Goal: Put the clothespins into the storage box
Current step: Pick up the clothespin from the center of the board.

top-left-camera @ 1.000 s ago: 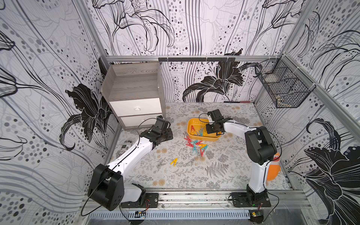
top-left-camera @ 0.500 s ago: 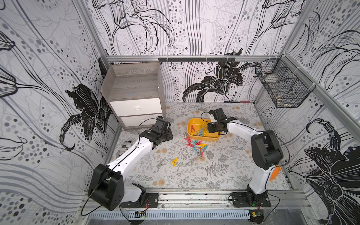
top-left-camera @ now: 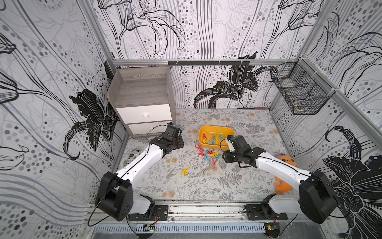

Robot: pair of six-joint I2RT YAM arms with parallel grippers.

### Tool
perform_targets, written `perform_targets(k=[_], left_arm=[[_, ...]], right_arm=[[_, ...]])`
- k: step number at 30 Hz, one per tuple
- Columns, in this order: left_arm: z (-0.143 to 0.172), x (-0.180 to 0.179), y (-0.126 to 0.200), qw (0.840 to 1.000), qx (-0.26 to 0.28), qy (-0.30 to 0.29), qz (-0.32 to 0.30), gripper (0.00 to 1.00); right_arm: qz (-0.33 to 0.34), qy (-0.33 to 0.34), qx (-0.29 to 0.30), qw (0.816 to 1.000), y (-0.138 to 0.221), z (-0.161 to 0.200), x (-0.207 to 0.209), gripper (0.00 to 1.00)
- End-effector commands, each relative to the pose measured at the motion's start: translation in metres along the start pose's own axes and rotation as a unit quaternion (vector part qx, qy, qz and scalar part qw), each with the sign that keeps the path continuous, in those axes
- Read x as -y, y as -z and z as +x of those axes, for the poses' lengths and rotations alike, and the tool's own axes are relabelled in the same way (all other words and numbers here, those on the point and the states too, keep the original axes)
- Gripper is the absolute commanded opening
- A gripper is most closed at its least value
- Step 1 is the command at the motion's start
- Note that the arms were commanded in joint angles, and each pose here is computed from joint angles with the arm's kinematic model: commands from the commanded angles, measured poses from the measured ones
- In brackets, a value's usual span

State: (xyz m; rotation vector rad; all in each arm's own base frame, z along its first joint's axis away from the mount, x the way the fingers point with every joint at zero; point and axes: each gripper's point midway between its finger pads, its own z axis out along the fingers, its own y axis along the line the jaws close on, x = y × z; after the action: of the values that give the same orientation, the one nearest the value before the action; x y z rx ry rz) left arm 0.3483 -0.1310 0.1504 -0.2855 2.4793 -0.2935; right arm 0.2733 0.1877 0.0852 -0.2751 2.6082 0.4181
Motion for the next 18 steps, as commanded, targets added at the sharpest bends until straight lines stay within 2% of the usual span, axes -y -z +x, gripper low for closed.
perform_targets(k=[1,8,18], left_arm=[[-0.01,0.008,0.0,1.0,0.015,0.0,0.009,0.43],[-0.008,0.004,0.002,1.0,0.018,0.002,0.007,0.43],[-0.009,0.004,0.005,1.0,0.021,0.001,0.007,0.43]], right_arm=[[-0.024,-0.041,0.019,0.999,-0.005,-0.005,-0.009,0.49],[-0.025,-0.031,0.005,0.999,-0.034,-0.006,-0.024,0.47],[0.019,-0.029,-0.028,0.999,-0.063,0.004,-0.015,0.41]])
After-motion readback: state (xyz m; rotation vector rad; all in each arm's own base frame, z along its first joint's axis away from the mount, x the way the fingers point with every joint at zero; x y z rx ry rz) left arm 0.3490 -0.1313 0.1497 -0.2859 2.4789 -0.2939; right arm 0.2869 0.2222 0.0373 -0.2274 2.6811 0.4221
